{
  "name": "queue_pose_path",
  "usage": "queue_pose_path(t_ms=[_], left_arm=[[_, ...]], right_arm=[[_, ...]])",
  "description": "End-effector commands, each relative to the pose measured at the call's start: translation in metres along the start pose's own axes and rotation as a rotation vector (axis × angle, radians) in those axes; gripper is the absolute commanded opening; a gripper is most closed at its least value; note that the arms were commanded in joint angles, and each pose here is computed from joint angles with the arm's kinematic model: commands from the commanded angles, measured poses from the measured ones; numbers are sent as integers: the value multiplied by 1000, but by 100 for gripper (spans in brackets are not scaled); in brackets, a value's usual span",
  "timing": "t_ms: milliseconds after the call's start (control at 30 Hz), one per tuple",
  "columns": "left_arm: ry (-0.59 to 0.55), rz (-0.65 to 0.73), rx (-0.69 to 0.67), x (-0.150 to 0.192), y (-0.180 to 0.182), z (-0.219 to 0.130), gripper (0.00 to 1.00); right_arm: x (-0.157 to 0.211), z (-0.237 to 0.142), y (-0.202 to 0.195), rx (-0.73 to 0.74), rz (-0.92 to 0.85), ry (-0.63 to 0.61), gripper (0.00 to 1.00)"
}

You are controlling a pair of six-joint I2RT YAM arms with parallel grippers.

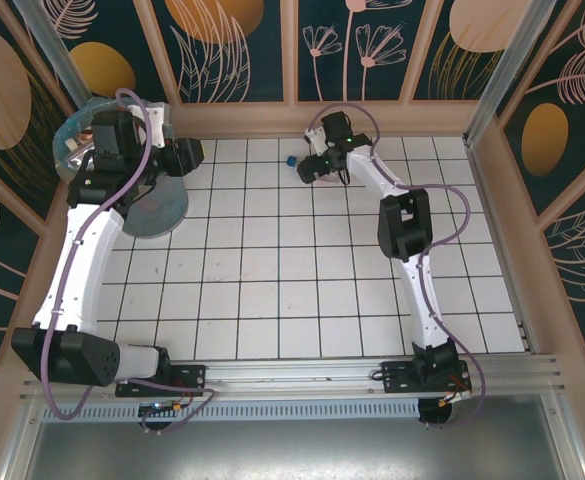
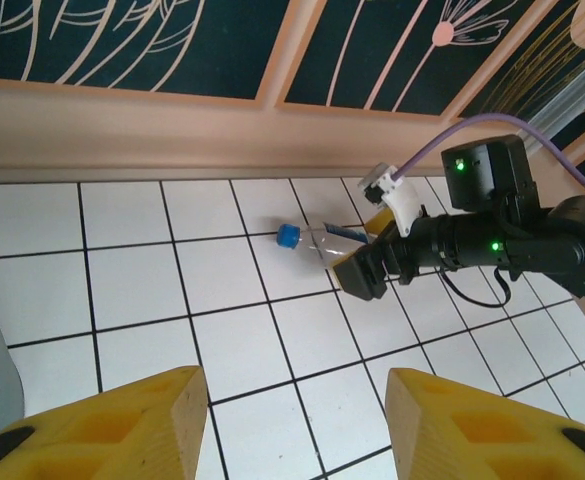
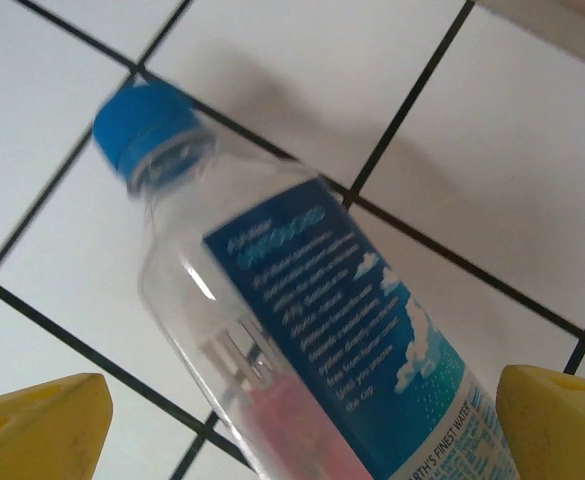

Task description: Put the plastic bottles in the bin

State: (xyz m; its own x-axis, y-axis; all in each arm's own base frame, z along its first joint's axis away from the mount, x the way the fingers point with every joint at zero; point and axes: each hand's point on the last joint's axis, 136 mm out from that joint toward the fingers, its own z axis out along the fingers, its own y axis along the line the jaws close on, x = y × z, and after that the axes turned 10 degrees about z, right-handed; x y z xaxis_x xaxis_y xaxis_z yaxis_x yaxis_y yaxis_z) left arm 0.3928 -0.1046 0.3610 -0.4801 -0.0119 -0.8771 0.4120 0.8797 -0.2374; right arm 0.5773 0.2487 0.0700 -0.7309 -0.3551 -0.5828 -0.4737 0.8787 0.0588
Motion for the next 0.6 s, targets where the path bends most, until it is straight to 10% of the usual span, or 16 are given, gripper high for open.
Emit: queue_pose_path(t_ms=[0,300,567], left_arm=[[-56,25,29,-15,-7,-1,52],[-75,25,30,-16,-8,-5,54],[-186,19,90,-47,-26,-25,64]], right_arm=[[32,14,-7,19,-49,112,97],[26,-1,-4,11,-15,103,74],[-14,-89,20,-40,77,-54,58]])
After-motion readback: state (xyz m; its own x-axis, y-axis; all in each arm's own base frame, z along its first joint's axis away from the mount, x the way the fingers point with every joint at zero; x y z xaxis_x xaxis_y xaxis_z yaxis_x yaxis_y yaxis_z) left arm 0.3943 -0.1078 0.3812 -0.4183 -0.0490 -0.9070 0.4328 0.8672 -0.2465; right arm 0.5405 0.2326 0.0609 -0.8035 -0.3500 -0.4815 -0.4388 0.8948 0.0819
